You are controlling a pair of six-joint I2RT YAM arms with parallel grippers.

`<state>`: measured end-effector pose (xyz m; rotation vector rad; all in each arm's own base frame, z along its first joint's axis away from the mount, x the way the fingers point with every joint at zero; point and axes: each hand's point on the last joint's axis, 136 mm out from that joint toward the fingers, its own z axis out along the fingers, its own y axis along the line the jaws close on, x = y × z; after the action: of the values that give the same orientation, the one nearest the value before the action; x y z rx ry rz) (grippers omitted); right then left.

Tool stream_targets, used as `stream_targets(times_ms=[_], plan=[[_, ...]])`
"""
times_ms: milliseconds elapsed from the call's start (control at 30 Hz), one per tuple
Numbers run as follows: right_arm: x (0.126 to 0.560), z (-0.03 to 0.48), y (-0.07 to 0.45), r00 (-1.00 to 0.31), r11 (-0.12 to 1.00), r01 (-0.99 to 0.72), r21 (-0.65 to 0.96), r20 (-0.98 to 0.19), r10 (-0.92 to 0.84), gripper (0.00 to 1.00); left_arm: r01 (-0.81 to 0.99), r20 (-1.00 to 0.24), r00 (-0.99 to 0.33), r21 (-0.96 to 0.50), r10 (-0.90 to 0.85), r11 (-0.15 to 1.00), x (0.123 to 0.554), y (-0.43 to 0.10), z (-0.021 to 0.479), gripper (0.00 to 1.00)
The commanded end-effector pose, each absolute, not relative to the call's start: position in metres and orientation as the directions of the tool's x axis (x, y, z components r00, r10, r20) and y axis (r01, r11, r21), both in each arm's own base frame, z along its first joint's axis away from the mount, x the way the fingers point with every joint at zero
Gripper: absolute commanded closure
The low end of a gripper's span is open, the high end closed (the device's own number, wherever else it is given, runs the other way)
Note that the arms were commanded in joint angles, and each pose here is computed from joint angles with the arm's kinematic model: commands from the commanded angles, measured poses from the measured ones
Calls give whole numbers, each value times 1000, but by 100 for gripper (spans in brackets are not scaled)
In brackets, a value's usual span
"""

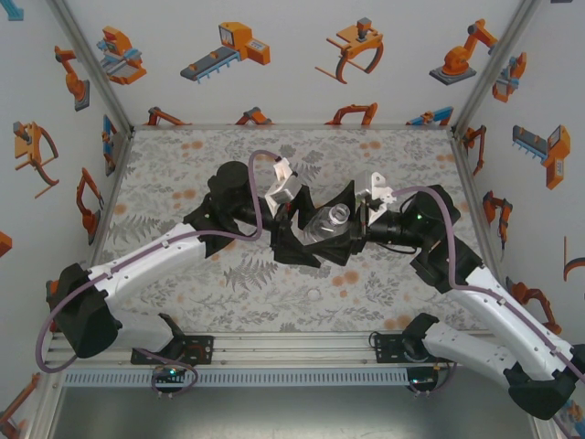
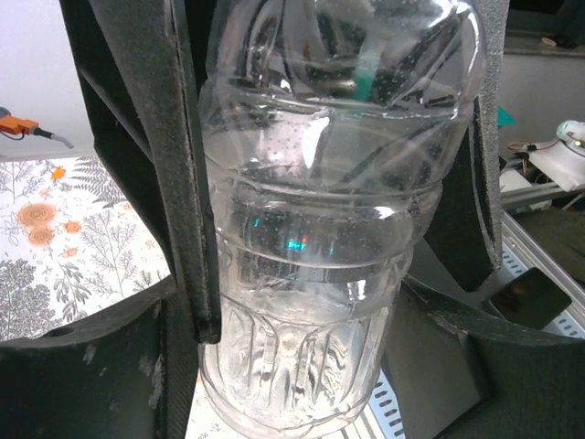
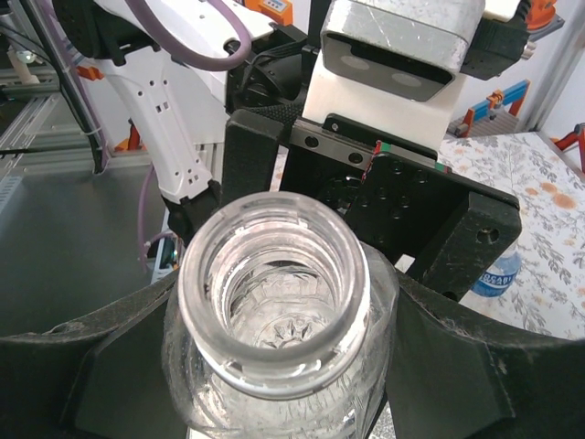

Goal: Screw on the bottle caps

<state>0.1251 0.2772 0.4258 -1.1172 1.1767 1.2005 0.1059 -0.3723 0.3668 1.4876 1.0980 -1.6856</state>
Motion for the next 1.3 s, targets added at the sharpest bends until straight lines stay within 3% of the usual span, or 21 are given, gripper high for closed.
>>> stream_targets(times_ms=[0,267,400,500,600,833,933,1067,1267], plan=[[122,434,275,42,46,-998,-37,-993,109,61,864,-990,-138,-135,30,-485,101,-373,382,39],[127,431,274,32,77,-997,-25,-994,103,59,863,-990,-138,-139,38,-486,102,-374,381,54],[143,426,268,-3,190,-982,18,-997,80,33,887,-989,-124,-144,75,-439,106,-373,370,61],[150,426,262,-4,257,-966,23,-997,75,24,926,-989,-100,-133,110,-354,116,-370,360,64],[153,428,257,1,293,-956,21,-997,75,21,964,-980,-90,-130,176,-230,134,-363,344,68],[171,413,256,-78,375,-923,89,-996,44,23,995,-953,-94,-77,288,71,178,-332,324,77],[190,395,255,-175,454,-874,172,-984,35,26,984,-952,-102,-54,287,169,194,-310,330,85],[202,362,267,-336,462,-833,304,-942,13,35,951,-955,-183,-112,234,287,222,-277,343,98],[215,295,270,-513,597,-693,404,-859,-13,40,901,-932,-225,-88,284,424,249,-240,334,100]])
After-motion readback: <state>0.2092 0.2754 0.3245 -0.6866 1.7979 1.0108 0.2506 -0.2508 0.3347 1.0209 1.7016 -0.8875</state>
